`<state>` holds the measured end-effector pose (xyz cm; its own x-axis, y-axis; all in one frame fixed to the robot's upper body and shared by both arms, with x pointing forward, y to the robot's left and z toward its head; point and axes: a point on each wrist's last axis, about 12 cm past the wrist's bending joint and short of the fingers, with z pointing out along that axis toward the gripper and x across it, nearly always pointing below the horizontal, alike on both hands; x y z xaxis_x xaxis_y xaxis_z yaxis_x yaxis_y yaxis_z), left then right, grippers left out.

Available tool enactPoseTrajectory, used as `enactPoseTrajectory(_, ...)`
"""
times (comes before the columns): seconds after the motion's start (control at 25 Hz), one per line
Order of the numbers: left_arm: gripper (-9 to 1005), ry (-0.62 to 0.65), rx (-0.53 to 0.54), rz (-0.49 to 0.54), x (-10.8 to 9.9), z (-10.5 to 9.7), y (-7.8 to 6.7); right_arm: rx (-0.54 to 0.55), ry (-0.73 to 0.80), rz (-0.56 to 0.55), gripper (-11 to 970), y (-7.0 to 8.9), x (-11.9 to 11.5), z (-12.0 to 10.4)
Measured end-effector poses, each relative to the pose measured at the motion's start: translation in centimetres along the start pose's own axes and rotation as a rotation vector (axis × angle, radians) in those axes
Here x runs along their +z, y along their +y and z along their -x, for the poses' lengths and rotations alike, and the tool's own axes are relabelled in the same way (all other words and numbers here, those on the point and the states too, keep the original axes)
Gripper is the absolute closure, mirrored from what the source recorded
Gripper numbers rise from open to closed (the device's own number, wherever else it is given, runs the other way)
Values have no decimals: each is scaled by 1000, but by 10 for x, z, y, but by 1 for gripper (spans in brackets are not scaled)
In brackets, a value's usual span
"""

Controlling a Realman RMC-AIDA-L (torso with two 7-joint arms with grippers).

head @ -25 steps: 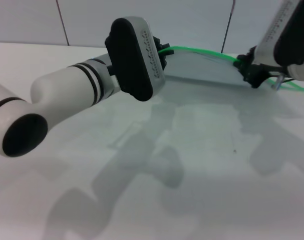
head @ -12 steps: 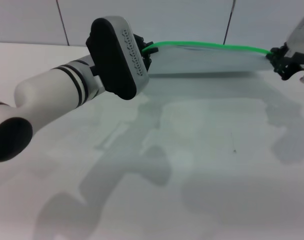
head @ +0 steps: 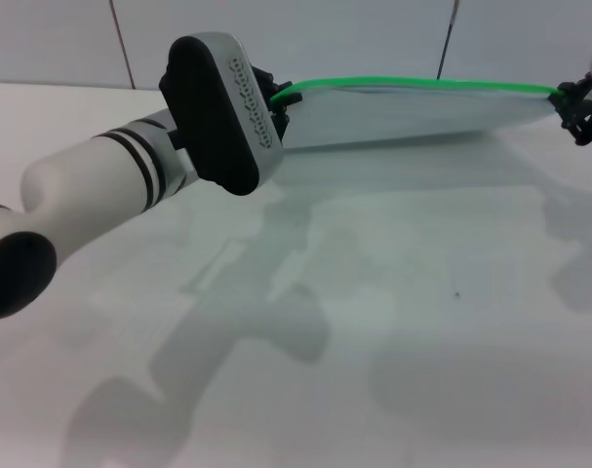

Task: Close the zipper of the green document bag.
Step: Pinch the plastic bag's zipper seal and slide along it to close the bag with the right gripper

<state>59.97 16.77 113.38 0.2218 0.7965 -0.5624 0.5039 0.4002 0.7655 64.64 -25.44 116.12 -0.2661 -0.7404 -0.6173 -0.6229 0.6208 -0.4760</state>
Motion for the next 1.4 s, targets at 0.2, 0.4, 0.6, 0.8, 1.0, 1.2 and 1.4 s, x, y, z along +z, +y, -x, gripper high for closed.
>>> enactPoseTrajectory(0.2,945,2,-5,12,-3,-1,2,16,3,-13,834,-5,-2,-3)
enactPoseTrajectory(0.4,948,10,-3,21,-4,-5,4,17,15,-20,831,-8,-1,-8)
enactPoseTrajectory(0.6,952,11,-2,23,-4,-5,5,10,21,-23,827,-9,-1,-9)
enactPoseTrajectory(0.8,955,-7,-10,47,-5,-3,6,-6,9,-20,823,-6,-1,-5)
enactPoseTrajectory(1.0,945,-13,-25,61,-5,-2,8,20,-10,-30,819,-6,-2,-3)
enactPoseTrajectory(1.2,914,-37,-59,114,-6,-2,10,73,-80,-93,697,-3,-2,2)
enactPoseTrajectory(1.4,747,-85,-174,246,-14,-3,18,173,-251,-178,429,4,-10,10)
